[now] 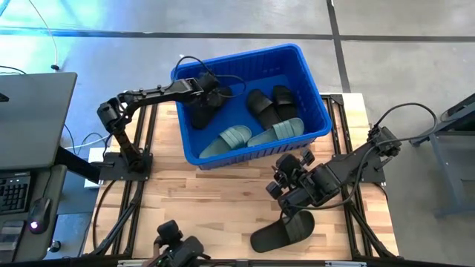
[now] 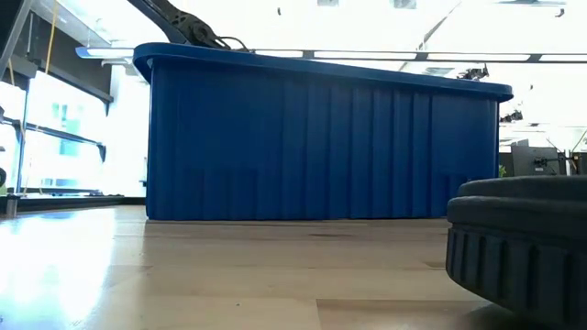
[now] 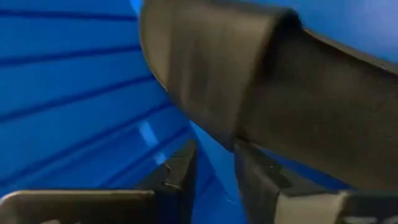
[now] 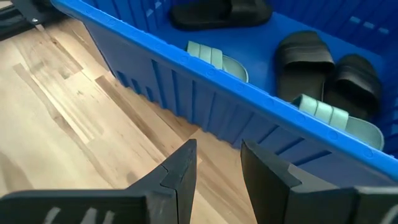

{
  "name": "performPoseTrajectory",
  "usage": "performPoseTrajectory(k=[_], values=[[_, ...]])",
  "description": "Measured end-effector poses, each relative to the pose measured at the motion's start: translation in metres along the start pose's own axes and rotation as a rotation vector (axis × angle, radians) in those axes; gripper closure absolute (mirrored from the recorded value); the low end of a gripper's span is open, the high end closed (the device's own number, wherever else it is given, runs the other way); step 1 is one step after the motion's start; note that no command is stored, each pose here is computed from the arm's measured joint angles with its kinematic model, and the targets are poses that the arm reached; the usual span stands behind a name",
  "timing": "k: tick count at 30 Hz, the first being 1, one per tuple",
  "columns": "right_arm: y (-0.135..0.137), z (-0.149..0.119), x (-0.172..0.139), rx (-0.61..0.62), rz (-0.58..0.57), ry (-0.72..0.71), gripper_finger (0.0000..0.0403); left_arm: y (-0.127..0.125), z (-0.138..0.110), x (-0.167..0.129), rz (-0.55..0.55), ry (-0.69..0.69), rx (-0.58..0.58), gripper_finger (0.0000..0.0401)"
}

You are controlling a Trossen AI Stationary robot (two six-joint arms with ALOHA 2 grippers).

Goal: Pick and place slides into bin
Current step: Put the black slide into the blue bin

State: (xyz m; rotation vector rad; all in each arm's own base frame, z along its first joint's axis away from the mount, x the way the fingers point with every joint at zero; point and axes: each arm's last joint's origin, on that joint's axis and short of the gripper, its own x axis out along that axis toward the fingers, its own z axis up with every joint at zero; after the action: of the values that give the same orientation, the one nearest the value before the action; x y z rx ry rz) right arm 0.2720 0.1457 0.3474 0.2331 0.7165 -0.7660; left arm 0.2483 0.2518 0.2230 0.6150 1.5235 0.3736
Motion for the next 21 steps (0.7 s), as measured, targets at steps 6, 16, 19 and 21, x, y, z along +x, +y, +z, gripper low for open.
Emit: performPoseTrajectory(k=[6,16,19,21], values=[[0.005,-0.001,0.000,0.035,0.060,0.062,0.0288,-0.006,-0.002,-0.001,-0.054,0.032,-0.074,0.0253],[0.038,-0.030,0.018,0.126,0.090,0.330,0.0288,0.036,0.032,-0.066,0.121,-0.062,-0.147,0.0218],[0.053,-0.046,0.027,0.102,0.084,0.387,0.0288,0.051,0.043,-0.098,0.188,-0.143,-0.163,0.0217],[0.064,-0.058,0.031,0.096,0.091,0.448,0.0288,0.059,0.050,-0.119,0.230,-0.201,-0.174,0.0217]])
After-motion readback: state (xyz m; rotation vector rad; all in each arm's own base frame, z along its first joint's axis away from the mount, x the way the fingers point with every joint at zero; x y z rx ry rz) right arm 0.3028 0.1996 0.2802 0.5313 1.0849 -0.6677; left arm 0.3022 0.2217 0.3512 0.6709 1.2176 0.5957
